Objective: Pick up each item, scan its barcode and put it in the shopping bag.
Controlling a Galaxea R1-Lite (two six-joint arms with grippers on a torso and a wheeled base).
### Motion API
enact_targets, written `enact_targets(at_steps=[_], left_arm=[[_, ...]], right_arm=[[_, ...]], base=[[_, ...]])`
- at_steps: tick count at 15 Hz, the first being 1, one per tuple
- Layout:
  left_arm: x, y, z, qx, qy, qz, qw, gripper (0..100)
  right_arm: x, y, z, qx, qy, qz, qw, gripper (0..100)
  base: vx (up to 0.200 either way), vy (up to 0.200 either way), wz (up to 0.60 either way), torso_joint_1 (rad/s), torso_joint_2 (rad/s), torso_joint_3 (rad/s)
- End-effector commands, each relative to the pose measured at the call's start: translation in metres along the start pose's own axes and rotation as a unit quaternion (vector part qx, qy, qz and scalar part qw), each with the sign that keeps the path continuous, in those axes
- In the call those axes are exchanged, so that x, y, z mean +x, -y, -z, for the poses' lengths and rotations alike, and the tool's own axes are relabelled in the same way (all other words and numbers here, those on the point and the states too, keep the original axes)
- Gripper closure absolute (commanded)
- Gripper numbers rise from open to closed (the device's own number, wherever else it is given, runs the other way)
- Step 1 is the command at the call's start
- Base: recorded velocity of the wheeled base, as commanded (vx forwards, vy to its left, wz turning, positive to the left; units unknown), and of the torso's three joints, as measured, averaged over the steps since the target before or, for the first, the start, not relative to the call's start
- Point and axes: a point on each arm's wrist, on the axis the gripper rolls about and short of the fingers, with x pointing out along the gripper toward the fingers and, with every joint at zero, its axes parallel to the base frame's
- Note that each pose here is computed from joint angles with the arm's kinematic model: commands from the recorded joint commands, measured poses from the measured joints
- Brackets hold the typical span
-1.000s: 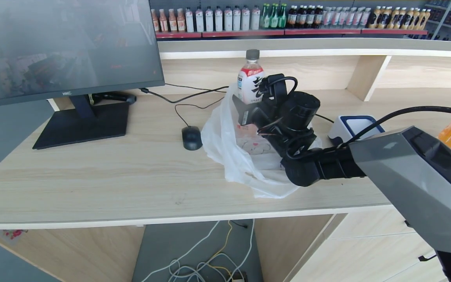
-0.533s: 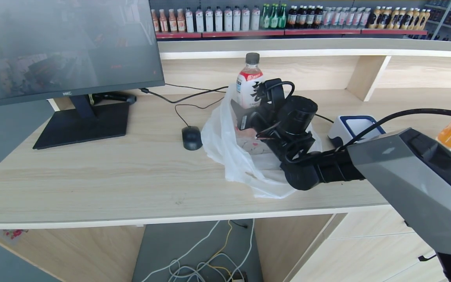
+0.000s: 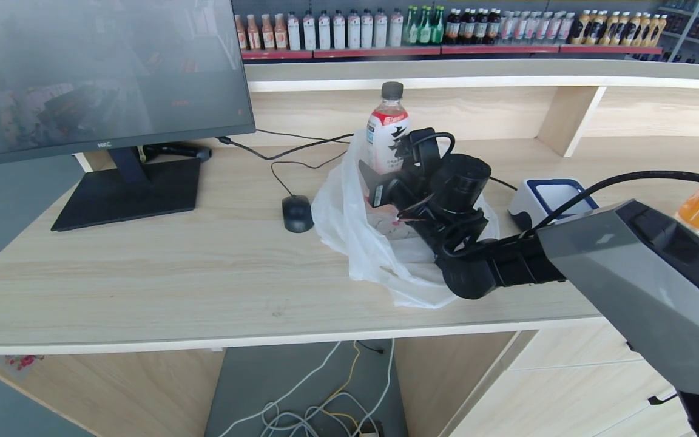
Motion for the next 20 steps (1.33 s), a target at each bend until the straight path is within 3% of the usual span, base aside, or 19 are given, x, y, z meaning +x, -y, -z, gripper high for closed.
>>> enact_targets(at_steps=[1, 7, 8, 17, 20], left_arm=[[0.000, 0.000, 0.000, 0.000, 0.000, 0.000, 1.0000, 0], [0.000, 0.000, 0.000, 0.000, 0.000, 0.000, 1.0000, 0], [0.000, 0.000, 0.000, 0.000, 0.000, 0.001, 1.0000, 0], [0.000, 0.000, 0.000, 0.000, 0.000, 0.000, 1.0000, 0], [0.000, 0.000, 0.000, 0.000, 0.000, 0.000, 1.0000, 0]], right_arm=[[0.000, 0.000, -0.001, 0.000, 0.001, 0.000, 1.000, 100], [0.000, 0.001, -0.004, -0.001, 0.004, 0.002, 1.000, 100], [0.000, 0.000, -0.004, -0.001, 0.004, 0.002, 1.000, 0], [-0.002, 0.004, -0.025, -0.020, 0.030, 0.008, 0.999, 0], [-0.007, 0.006, -0.043, -0.033, 0.042, 0.009, 0.999, 0]], base=[[0.000, 0.000, 0.00, 0.000, 0.00, 0.000], [0.000, 0.000, 0.00, 0.000, 0.00, 0.000], [0.000, 0.000, 0.00, 0.000, 0.00, 0.000], [0.000, 0.000, 0.00, 0.000, 0.00, 0.000], [0.000, 0.000, 0.00, 0.000, 0.00, 0.000]])
